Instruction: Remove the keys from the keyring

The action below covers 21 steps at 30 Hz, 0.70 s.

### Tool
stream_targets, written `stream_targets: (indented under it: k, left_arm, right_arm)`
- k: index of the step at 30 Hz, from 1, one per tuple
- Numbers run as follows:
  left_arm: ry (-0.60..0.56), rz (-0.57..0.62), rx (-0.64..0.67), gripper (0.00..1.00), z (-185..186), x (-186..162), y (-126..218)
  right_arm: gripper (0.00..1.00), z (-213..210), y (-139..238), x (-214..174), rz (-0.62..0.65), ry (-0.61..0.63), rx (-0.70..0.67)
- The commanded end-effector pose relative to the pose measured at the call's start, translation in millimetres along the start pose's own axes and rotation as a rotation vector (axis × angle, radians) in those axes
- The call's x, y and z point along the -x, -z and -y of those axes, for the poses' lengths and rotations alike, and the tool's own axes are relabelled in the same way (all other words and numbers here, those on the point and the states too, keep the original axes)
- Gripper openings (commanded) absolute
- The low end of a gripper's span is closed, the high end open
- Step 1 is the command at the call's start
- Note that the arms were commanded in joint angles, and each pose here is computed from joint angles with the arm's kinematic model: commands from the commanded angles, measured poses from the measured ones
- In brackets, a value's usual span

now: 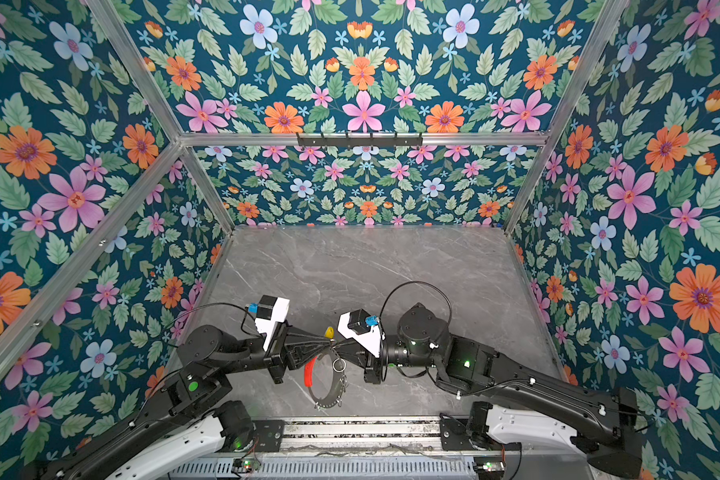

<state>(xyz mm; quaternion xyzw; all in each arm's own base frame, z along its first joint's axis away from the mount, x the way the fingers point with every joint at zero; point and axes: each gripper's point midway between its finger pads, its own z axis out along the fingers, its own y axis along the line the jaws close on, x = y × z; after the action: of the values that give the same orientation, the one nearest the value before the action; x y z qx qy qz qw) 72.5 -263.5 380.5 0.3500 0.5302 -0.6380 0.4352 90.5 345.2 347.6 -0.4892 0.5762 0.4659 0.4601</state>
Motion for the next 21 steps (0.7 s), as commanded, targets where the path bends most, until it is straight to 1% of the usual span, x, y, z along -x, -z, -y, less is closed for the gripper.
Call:
stream_targets:
  k: [1,4,9,11,16,21]
  left_arm:
    - [-0.034,0.076,-0.024,0.0,6,14,2]
    - [-0.037,0.071,-0.012,0.0,5,13,3]
    - [-0.048,0.067,-0.007,0.0,8,17,5]
    - [-0.053,0.071,-0.01,0.0,8,17,5]
    - [-0.064,0.104,-0.05,0.0,12,16,5]
    - [-0.095,0.186,-0.063,0.0,13,24,10]
  right_arm:
    - [0.0,-7,1,19,0.084,0.018,0.036]
    - [0.0,-6,6,15,0.055,0.015,0.017]
    - [0.0,-3,12,-8,-0.081,0.011,-0.013]
    - [0.0,-2,13,-13,-0.113,0.008,-0.017]
    - [0.0,-2,16,-8,-0.101,0.022,-0.023]
    - [0.0,-6,22,-5,-0.114,0.034,-0.015]
